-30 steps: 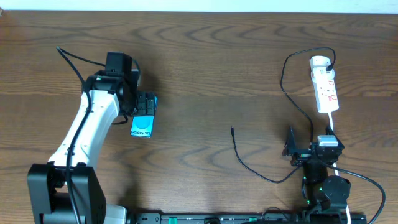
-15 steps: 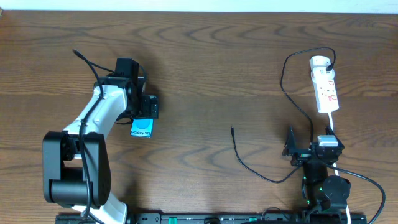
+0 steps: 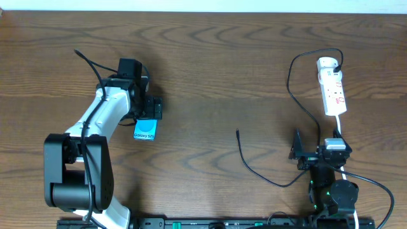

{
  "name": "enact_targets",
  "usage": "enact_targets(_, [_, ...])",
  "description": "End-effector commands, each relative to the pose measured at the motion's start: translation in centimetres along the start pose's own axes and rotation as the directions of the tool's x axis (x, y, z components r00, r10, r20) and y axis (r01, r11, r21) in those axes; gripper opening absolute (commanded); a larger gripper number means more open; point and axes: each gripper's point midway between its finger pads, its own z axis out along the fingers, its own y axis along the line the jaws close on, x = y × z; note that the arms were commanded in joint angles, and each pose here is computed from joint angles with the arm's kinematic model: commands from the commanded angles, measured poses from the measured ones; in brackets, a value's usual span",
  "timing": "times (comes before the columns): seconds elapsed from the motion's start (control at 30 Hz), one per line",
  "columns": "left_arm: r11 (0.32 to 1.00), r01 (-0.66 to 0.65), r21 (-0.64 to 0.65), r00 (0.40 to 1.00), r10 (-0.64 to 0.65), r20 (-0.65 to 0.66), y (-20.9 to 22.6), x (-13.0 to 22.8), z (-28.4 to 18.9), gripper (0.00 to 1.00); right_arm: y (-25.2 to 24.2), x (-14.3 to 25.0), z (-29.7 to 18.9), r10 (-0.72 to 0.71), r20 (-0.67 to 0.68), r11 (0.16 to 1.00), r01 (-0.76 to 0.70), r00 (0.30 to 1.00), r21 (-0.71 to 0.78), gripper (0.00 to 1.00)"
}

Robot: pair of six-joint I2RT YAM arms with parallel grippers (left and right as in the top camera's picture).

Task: Plug charger to phone and switch on socket
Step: 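Lower the left gripper and close it on the phone's bottom edge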

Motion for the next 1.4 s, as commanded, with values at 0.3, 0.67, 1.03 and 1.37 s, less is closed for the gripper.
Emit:
enact_targets(0.3, [1.0,0.007,0.019,1.0,-0.006,-0.021,-0.4,0.6,0.8,0.98,0.1,0.1,0.0,-0.009,-0.001,1.0,0.009,1.0,-0.005,0.99])
enact_targets(0.67, [1.0,0.007,0.019,1.0,-0.007,-0.019,-0.3,1.1,1.6,0.98,0.1,0.1,0.0,-0.009,-0.001,1.0,0.009,1.0,-0.005,0.99])
enact_targets(1.03, [1.0,0.006,0.021,1.0,-0.006,-0.002,-0.3,1.3,2.4,0.98,0.1,0.1,0.0,-0.009,-0.001,1.0,0.009,1.0,-0.005,0.99])
enact_targets(1.37, [0.999,-0.025,0.028,1.0,0.024,0.008,-1.4,1.2,2.4,0.98,0.1,0.1,0.0,-0.009,-0.001,1.0,0.009,1.0,-0.005,0.99])
